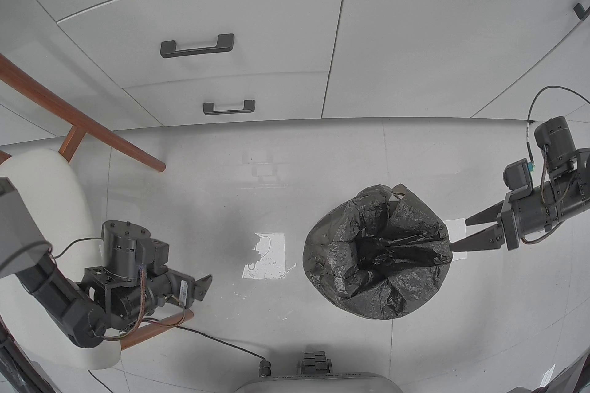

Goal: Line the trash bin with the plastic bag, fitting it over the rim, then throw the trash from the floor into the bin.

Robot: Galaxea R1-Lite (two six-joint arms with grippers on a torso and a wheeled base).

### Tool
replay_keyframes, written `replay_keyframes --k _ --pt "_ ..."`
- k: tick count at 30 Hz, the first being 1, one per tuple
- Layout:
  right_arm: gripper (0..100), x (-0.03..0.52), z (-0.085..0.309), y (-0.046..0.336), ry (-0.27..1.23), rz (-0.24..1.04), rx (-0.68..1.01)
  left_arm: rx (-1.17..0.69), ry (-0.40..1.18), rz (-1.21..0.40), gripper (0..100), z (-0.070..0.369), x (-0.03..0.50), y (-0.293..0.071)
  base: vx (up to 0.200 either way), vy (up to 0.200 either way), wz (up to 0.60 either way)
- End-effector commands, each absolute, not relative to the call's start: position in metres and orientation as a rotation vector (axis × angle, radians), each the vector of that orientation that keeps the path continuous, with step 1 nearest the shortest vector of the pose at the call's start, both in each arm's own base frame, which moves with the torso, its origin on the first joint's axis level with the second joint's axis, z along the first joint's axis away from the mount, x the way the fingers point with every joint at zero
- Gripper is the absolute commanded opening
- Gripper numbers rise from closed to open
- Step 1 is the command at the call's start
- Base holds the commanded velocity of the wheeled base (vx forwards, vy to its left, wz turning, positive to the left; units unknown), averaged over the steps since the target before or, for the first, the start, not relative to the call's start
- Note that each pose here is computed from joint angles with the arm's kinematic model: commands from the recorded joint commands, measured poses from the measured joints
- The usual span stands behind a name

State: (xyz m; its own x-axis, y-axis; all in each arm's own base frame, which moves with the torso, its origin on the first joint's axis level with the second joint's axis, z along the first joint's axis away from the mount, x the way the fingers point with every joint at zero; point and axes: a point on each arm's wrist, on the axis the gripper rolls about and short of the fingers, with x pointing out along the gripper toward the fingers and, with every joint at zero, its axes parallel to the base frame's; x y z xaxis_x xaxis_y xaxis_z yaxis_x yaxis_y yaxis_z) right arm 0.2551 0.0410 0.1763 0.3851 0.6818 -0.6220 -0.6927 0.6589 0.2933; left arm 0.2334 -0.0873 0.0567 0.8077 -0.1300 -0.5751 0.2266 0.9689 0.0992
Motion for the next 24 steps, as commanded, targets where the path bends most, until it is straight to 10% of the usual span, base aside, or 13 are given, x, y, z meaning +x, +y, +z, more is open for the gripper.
replay_keyframes --k 1,24 --pt "100 0.191 0.198 0.054 0.795 0.884 -0.051 0.204 0.609 -0.045 100 0.100 0.218 -0.074 0.000 0.000 0.00" --pt "100 0.156 0.216 0.059 0.886 0.851 0.134 -0.297 0.625 -0.234 100 0.256 0.269 -0.166 -0.017 0.000 0.00"
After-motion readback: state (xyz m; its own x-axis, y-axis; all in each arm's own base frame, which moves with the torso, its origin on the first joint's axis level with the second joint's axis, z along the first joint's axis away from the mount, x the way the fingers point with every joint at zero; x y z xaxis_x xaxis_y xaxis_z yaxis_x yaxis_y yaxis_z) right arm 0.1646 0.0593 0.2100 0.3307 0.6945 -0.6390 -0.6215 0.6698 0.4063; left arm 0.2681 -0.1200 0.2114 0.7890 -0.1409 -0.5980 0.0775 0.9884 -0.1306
